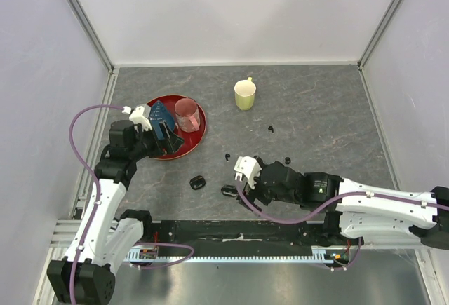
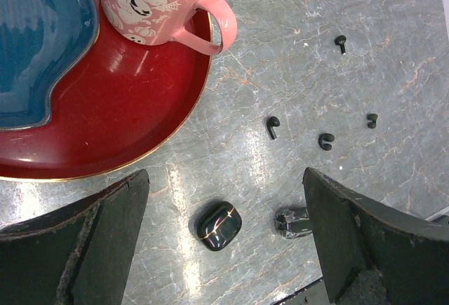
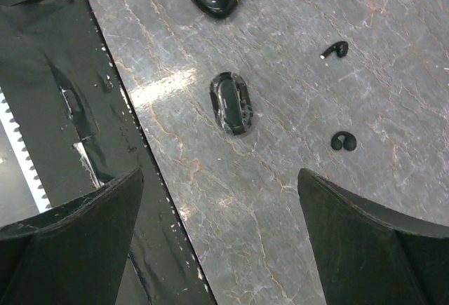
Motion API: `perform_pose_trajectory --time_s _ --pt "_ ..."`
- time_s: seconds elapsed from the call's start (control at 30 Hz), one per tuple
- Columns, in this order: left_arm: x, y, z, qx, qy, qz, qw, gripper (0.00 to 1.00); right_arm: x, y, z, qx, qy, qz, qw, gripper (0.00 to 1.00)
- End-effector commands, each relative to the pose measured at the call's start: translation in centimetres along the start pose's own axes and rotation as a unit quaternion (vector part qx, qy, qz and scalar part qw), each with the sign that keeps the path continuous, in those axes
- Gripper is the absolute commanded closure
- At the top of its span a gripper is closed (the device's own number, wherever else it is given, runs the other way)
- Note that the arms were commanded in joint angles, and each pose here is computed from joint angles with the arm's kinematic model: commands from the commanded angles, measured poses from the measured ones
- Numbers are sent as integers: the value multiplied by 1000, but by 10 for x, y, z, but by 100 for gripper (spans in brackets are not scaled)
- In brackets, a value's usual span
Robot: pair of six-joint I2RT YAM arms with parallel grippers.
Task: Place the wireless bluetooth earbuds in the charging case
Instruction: Pick up the charging case at the center of the board.
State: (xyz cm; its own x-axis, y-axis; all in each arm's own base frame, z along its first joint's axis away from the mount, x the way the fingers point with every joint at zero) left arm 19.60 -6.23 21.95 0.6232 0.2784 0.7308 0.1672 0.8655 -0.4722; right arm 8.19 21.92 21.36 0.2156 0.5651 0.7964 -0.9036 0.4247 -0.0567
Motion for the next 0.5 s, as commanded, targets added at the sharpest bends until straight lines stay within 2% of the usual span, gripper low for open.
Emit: perform_pose_trajectory --time_s 0.0,0.17,0.27,0.47 --pt "13 -6 6 -12 -31 -27 999 3 12 7 3 1 -47 20 999 2" --pt "14 -5 6 -7 -36 -28 999 3 10 11 4 2 -42 24 999 2" --pt "14 -5 6 -9 -35 -29 999 3 0 9 3 -30 -35 -25 999 2" --pt "14 -5 6 -6 -38 -28 999 3 8 -2 5 -113 -82 -114 984 2"
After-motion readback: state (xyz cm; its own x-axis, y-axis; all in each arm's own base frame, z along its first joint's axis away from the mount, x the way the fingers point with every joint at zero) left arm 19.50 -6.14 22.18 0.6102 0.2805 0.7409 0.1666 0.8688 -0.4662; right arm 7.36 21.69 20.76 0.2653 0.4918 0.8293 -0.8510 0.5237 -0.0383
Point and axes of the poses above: each gripper's point midway between its finger pads, its own z axis back along the fingers, its own y axis along the line the jaws close on, x = y × z, the point moved 8 cm from there along z, back along the fingers
